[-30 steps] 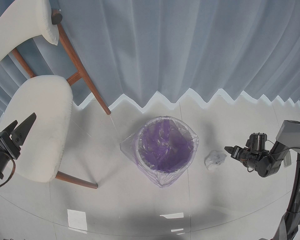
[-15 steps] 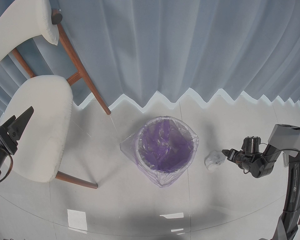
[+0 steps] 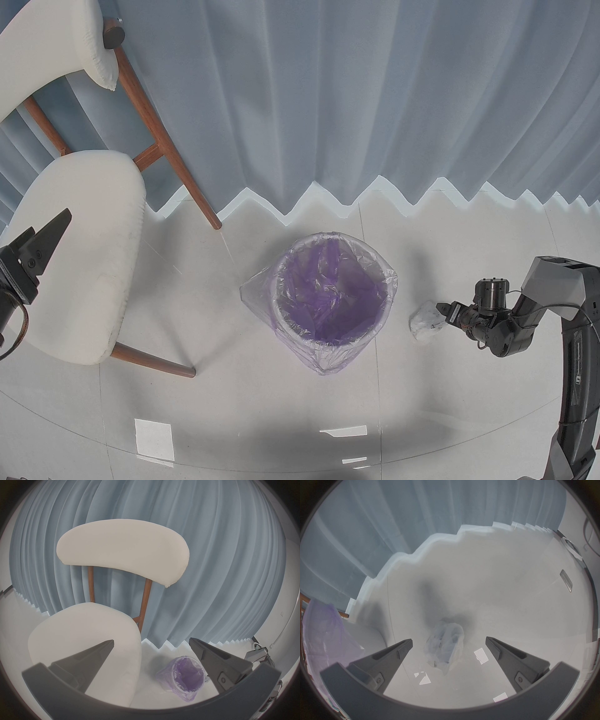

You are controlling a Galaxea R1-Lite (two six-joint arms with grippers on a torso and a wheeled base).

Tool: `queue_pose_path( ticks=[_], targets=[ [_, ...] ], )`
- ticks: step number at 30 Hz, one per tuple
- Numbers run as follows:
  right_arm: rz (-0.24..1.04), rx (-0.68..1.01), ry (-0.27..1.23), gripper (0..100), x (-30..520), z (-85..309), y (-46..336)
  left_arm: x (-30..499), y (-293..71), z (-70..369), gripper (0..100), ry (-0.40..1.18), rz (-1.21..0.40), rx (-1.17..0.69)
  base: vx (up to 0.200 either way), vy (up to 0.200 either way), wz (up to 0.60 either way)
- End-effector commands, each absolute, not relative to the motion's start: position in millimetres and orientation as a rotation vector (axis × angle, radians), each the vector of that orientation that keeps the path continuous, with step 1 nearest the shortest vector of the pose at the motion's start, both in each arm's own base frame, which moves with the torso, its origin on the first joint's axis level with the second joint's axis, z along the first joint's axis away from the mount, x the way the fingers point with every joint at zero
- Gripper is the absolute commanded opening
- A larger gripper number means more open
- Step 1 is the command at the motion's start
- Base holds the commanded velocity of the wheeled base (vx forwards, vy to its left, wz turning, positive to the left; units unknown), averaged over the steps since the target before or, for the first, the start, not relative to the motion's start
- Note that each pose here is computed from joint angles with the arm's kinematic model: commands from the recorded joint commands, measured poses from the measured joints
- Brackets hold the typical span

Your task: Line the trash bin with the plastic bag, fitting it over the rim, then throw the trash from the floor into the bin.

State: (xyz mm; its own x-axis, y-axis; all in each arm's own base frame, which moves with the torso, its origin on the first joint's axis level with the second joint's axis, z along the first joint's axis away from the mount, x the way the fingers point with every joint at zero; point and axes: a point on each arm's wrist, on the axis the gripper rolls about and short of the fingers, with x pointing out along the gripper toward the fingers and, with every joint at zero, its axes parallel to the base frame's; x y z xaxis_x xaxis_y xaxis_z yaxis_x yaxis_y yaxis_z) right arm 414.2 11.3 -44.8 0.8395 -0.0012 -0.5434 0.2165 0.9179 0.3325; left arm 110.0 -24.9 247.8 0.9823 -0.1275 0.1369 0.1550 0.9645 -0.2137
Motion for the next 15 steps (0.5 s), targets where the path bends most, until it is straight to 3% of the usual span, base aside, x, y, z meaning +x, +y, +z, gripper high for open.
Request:
queue_pose_path(
  ticks=[1,8,15],
  targets=[
    [-0.122,0.396,0.607,100,418.3,-68.1,14.8,112.3,-25.3,248.7,100,-0.120,-0.140,-0.226,0.000,0.000,0.00],
    [-0.158,0.516,0.636,100,429.7,-65.3,17.4,117.2,-25.9,250.1,100,-0.114,-0.137,-0.228,0.000,0.000,0.00],
    [-0.150,0.530,0.617,100,444.4,-63.9,19.4,116.5,-25.7,249.2,100,-0.113,-0.134,-0.228,0.000,0.000,0.00]
  ],
)
